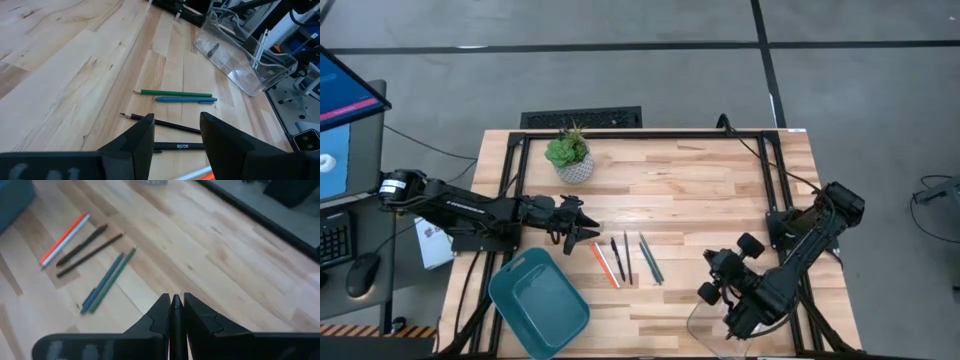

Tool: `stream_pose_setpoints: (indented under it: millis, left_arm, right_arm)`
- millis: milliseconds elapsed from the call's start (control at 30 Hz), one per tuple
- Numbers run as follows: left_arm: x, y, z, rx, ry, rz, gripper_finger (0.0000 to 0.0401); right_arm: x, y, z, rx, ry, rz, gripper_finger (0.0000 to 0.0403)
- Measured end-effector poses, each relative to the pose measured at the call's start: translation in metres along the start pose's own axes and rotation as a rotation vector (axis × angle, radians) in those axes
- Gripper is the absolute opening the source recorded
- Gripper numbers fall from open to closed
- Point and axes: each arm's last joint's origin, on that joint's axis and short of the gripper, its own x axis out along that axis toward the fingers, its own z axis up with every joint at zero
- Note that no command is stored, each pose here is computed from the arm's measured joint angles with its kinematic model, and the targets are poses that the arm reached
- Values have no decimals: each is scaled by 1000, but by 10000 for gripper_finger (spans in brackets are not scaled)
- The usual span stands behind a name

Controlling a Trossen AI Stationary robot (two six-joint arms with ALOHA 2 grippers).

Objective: Sort pens & pencils
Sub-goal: Put the right black pen into the transparent bin

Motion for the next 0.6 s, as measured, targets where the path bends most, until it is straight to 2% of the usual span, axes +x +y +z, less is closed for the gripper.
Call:
stream_pose_setpoints:
  millis: [300,600]
  left_arm:
    - [0,0,0,-4,1,0,149]
    - [0,0,-1,-13,7,3,149]
  right_arm:
    - [-7,1,-9,-17,126,23,66]
    - [-32,1,-29,-89,124,104,66]
